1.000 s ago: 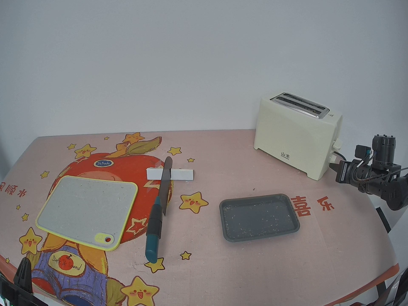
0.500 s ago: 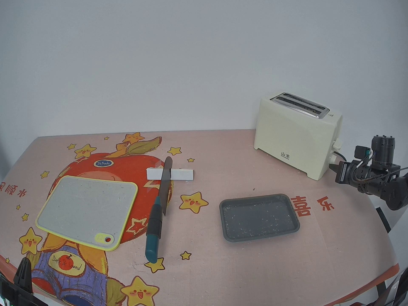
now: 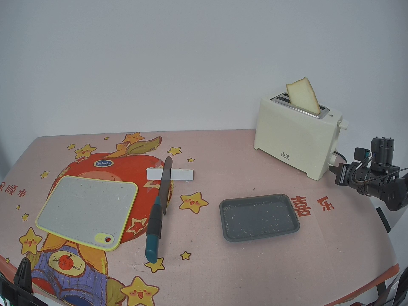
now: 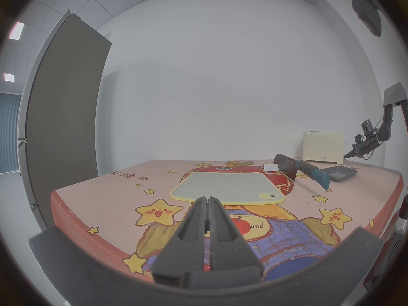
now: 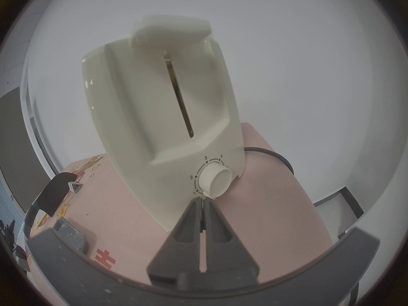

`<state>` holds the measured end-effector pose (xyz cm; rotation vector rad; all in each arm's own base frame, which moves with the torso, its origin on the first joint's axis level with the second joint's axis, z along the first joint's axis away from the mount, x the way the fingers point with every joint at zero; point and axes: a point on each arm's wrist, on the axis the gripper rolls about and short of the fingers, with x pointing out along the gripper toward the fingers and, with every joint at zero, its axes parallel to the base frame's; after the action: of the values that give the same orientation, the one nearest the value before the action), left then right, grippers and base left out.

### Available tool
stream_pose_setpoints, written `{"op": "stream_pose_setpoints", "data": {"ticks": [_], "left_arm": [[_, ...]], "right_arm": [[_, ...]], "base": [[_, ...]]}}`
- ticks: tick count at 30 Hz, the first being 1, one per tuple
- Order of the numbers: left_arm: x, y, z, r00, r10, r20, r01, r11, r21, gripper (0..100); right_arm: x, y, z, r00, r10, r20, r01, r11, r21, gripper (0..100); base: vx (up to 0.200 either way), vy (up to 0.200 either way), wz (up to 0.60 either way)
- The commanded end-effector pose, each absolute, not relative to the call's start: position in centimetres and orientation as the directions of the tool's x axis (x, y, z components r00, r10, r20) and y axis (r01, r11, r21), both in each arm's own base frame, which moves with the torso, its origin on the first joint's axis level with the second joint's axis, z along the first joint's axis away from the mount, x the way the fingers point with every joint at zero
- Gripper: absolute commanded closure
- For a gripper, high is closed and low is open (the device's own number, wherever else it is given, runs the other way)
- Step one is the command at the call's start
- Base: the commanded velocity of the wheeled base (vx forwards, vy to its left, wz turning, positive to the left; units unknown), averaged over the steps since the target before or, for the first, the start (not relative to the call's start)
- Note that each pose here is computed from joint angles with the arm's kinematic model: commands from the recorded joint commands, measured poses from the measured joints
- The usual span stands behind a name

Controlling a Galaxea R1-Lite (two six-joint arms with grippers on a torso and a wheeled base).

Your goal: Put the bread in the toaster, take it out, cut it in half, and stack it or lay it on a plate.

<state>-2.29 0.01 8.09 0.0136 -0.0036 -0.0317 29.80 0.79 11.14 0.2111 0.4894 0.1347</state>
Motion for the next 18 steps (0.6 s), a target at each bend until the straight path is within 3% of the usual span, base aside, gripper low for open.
{"op": "stream_pose_setpoints", "data": {"ticks": [1, 18], "left_arm": [[-2.16, 0.01, 7.61, 0.999, -0.032, -0.012, 0.032, 0.999, 0.014, 100], [-2.16, 0.01, 7.61, 0.999, -0.031, -0.012, 0.031, 0.999, 0.014, 100]], "right_arm": [[29.72, 0.92, 11.02, 0.872, 0.181, -0.456, -0.080, 0.969, 0.232, 100], [29.68, 0.91, 11.03, 0.872, 0.178, -0.456, -0.077, 0.970, 0.231, 100]], "base": [[0.000, 0.000, 0.00], [0.000, 0.000, 0.00]]}}
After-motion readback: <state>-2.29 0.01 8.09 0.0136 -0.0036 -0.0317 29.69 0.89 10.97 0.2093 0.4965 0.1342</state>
